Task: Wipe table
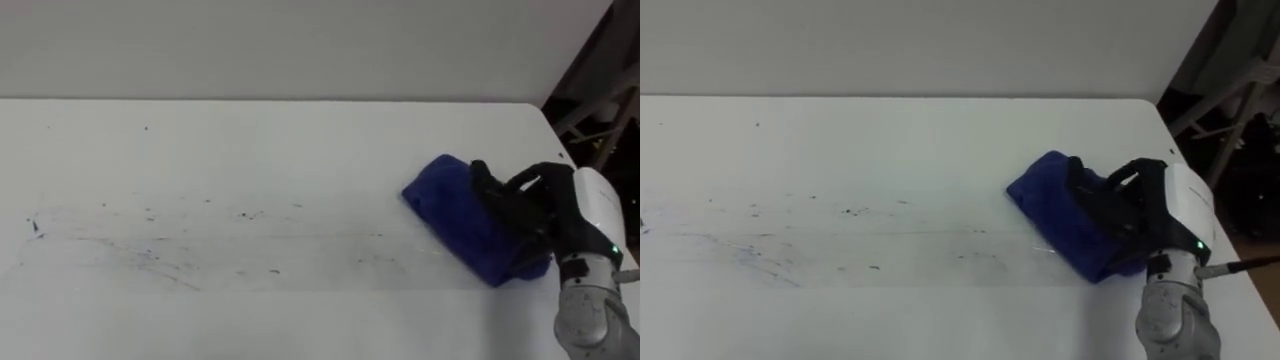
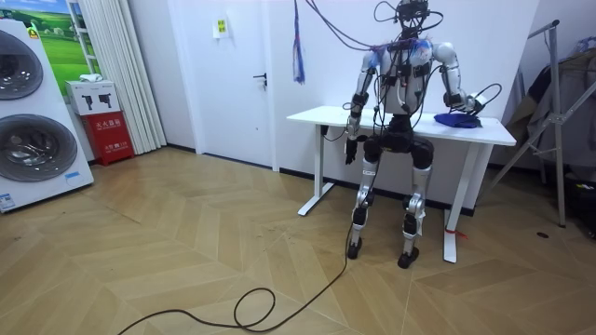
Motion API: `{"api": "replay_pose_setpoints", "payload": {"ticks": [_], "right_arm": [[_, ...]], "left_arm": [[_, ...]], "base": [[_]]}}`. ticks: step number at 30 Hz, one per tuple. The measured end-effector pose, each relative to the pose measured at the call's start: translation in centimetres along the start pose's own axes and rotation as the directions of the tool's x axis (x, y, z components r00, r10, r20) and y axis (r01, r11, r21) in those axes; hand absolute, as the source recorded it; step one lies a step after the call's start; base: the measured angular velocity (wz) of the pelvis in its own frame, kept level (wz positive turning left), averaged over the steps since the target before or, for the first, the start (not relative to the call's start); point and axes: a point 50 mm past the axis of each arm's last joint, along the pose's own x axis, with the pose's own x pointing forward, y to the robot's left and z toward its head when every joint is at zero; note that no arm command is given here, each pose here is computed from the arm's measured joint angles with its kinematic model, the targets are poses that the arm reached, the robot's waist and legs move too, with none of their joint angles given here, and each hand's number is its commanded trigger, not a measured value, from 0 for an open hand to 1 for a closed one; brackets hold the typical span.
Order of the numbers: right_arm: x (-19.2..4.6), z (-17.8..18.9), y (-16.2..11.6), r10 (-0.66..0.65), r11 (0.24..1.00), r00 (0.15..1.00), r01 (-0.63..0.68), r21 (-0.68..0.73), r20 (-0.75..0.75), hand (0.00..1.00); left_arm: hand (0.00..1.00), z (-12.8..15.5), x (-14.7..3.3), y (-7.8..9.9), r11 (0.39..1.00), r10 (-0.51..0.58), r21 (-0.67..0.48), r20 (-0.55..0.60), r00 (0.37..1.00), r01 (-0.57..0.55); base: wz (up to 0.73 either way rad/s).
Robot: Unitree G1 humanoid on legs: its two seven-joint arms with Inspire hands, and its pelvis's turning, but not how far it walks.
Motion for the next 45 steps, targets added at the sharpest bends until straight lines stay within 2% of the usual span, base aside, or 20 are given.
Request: {"api": "replay_pose_setpoints", "payload": {"ticks": [5, 8, 11, 12, 16, 17, 19, 22, 25, 31, 32, 35, 37, 38, 40, 45], "right_arm": [[-0.1, -5.0, -2.3, -0.103, 0.991, 0.969, 0.119, 0.060, -0.226, 0.00], [-0.9, -9.0, -4.5, -0.175, 0.970, 0.899, 0.228, 0.086, -0.402, 0.00], [-2.8, -12.8, -5.6, -0.219, 0.928, 0.782, 0.351, 0.123, -0.583, 0.00], [-4.2, -14.6, -5.8, -0.211, 0.916, 0.718, 0.383, 0.123, -0.664, 0.00], [-9.0, -18.7, -4.4, -0.126, 0.899, 0.520, 0.419, 0.124, -0.845, 0.00], [-9.6, -19.1, -4.0, -0.106, 0.898, 0.489, 0.421, 0.128, -0.866, 0.00], [-12.5, -20.6, -2.8, -0.028, 0.900, 0.362, 0.414, 0.134, -0.932, 0.00], [-15.4, -21.7, -2.3, 0.030, 0.902, 0.249, 0.411, 0.134, -0.968, 0.00], [-17.3, -22.0, -1.4, 0.079, 0.900, 0.167, 0.411, 0.142, -0.983, 0.00], [-20.8, -21.8, 1.3, 0.209, 0.920, 0.070, 0.324, 0.220, -0.975, 0.00], [-21.1, -21.7, 1.6, 0.226, 0.923, 0.068, 0.303, 0.236, -0.972, 0.00], [-21.0, -20.8, 3.6, 0.295, 0.949, 0.103, 0.084, 0.304, -0.950, 0.00], [-20.4, -20.0, 5.0, 0.346, 0.938, 0.147, -0.077, 0.338, -0.927, 0.00], [-20.1, -19.7, 5.3, 0.355, 0.934, 0.161, -0.112, 0.340, -0.921, 0.00], [-18.2, -18.7, 6.3, 0.388, 0.909, 0.236, -0.260, 0.327, -0.891, 0.00], [-14.4, -16.4, 7.9, 0.429, 0.852, 0.396, -0.477, 0.217, -0.812, 0.00]], "left_arm": [[0.00, -1.9, -0.5, 1.2, 0.997, 0.042, -0.066, -0.046, 0.998, -0.045], [0.00, -4.1, -1.3, 2.5, 0.990, 0.084, -0.101, -0.099, 0.992, -0.094], [0.00, -5.7, -2.0, 3.5, 0.982, 0.124, -0.127, -0.142, 0.982, -0.142], [0.00, -6.0, -2.1, 3.5, 0.981, 0.127, -0.126, -0.150, 0.980, -0.146], [0.00, -7.3, -2.6, 3.7, 0.983, 0.134, -0.093, -0.203, 0.970, -0.155], [0.00, -7.3, -2.6, 3.7, 0.983, 0.134, -0.093, -0.207, 0.969, -0.156], [0.00, -7.4, -2.6, 3.7, 0.984, 0.129, -0.092, -0.213, 0.969, -0.151], [0.00, -7.4, -2.6, 3.6, 0.984, 0.125, -0.093, -0.221, 0.967, -0.149], [0.00, -7.0, -2.4, 3.6, 0.985, 0.123, -0.092, -0.224, 0.967, -0.147], [0.00, -7.2, -2.1, 2.8, 0.991, 0.092, -0.071, -0.251, 0.964, -0.113], [0.00, -7.2, -2.1, 2.7, 0.991, 0.090, -0.070, -0.253, 0.963, -0.111], [0.00, -6.7, -1.9, 2.4, 0.995, 0.080, -0.045, -0.242, 0.967, -0.093], [0.00, -6.2, -1.6, 1.7, 0.998, 0.060, -0.020, -0.231, 0.971, -0.067], [0.00, -6.1, -1.5, 1.5, 0.998, 0.053, -0.009, -0.232, 0.971, -0.057], [0.00, -5.7, -1.1, 0.4, 1.000, 0.022, 0.025, -0.228, 0.973, -0.017], [0.00, -5.1, -0.7, -1.2, 0.997, 0.011, 0.082, -0.224, 0.975, 0.007]], "base": [[0.01], [0.00], [0.00], [-0.07], [-0.03], [0.00], [0.00], [-0.12], [-0.10], [0.00], [0.00], [-0.01], [0.00], [0.00], [-0.02], [0.00]]}}
